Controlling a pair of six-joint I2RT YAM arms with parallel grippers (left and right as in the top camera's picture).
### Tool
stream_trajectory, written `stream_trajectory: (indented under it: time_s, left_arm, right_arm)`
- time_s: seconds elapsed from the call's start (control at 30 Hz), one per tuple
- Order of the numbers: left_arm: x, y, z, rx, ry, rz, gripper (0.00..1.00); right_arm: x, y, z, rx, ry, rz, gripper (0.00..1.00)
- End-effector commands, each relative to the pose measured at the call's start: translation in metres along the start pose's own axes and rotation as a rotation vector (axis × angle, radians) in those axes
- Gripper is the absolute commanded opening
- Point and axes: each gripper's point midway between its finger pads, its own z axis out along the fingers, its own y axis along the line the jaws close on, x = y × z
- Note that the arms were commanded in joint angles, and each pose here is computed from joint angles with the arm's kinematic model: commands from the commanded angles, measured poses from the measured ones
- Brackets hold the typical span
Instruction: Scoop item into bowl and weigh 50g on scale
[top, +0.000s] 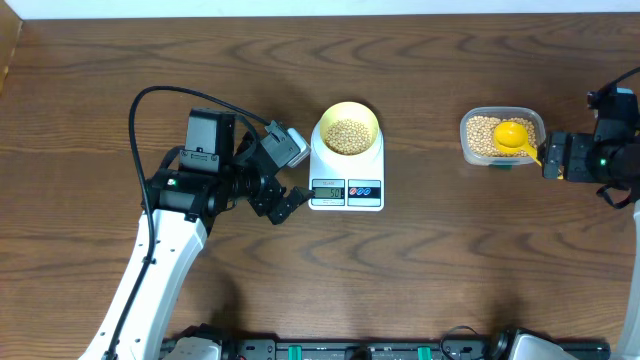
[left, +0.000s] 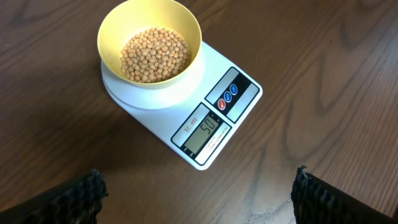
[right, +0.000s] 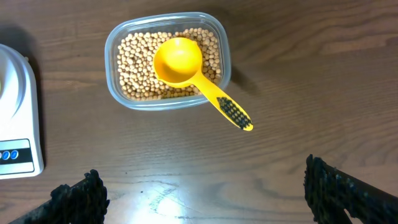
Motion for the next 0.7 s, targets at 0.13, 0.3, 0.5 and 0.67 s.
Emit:
stream_trajectory:
  time_s: [0.13,0.3,0.5,0.67]
  left_arm:
    - [0.0034,-0.0015,0.0023,0.016,0.004,0.002,0.98]
    - [0.0034,-0.0015,0.0023,0.016,0.004,0.002,0.98]
    - [0.0061,-0.0033,0.0022,0.023,0.015,-0.006,0.98]
    - [0.006,-0.0033,0.0022,0.023,0.014,-0.006,0.98]
  right_arm:
    - [-0.0058,-0.0002,-0.0074,0.004,-0.028,-0.017,0.99]
    - [-0.0058,-0.0002,-0.0074,0.004,-0.028,-0.017,0.99]
    - [-0.0058,-0.0002,-0.0074,0.004,-0.028,-0.017,0.99]
    - [-0.0058,-0.0002,-0.0074,0.004,-0.028,-0.017,0.99]
